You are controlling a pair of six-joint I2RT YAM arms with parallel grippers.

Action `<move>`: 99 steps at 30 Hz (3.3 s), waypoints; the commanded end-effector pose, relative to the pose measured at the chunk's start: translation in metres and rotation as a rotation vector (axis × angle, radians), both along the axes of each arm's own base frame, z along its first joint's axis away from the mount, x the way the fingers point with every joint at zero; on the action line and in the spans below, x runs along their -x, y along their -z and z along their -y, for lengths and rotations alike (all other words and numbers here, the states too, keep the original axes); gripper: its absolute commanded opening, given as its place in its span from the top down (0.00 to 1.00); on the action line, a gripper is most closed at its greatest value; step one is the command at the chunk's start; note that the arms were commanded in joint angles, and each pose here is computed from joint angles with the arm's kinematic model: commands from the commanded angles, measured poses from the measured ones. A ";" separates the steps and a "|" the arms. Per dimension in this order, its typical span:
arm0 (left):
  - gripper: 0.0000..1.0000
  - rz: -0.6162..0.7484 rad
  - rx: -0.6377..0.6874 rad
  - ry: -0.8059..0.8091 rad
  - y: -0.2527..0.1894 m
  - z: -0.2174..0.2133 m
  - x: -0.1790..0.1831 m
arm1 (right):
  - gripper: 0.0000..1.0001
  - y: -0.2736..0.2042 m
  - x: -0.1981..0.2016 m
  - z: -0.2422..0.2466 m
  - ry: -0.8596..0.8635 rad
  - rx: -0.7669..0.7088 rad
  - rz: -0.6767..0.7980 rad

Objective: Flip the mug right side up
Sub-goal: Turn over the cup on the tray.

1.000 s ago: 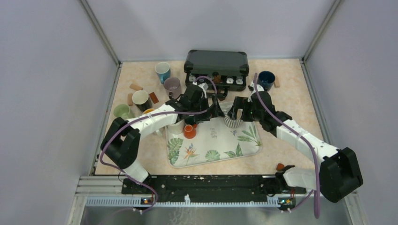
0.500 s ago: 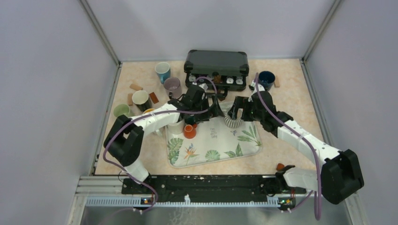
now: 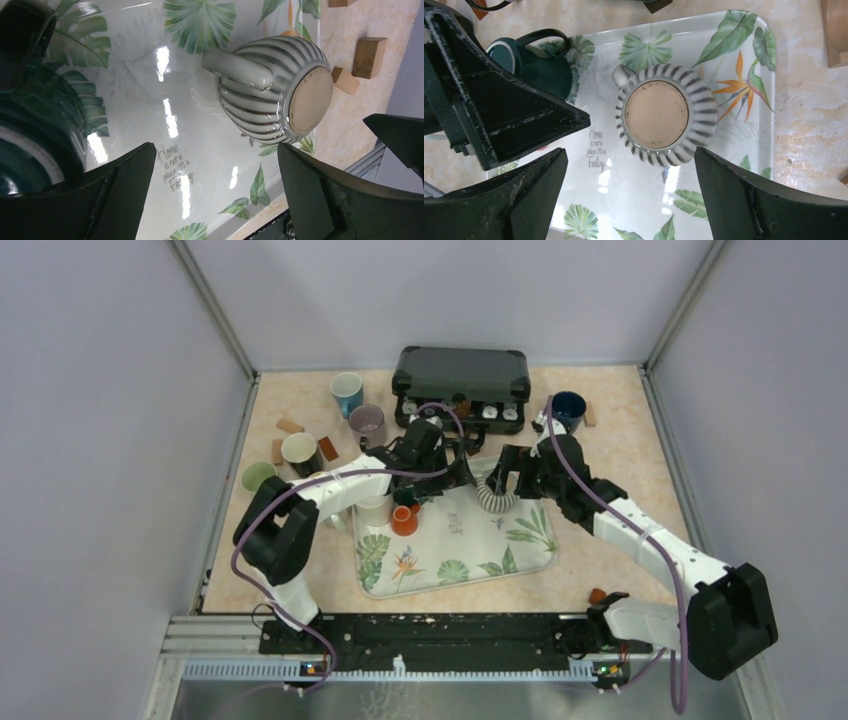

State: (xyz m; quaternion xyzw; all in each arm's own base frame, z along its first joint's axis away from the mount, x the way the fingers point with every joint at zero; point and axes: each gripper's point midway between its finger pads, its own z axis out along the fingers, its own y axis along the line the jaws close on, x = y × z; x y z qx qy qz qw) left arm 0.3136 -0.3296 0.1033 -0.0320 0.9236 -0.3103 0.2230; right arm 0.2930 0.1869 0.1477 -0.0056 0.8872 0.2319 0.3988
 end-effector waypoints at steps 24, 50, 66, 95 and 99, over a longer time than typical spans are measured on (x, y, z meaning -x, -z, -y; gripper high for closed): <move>0.02 -0.027 0.070 -0.201 -0.026 0.027 -0.020 | 0.01 -0.018 -0.045 0.015 0.051 -0.082 0.089; 0.01 0.087 0.163 -0.122 -0.077 0.004 0.001 | 0.01 0.027 -0.028 -0.027 0.003 -0.141 -0.023; 0.01 0.083 -0.105 -0.023 -0.064 0.018 -0.048 | 0.01 -0.010 0.026 0.017 0.121 -0.075 0.072; 0.61 -0.007 -0.302 0.114 0.015 0.051 -0.029 | 0.01 -0.073 0.033 0.028 0.126 -0.110 0.196; 0.78 0.037 -0.287 0.129 0.000 0.053 -0.035 | 0.01 -0.059 0.029 0.023 0.114 -0.096 0.160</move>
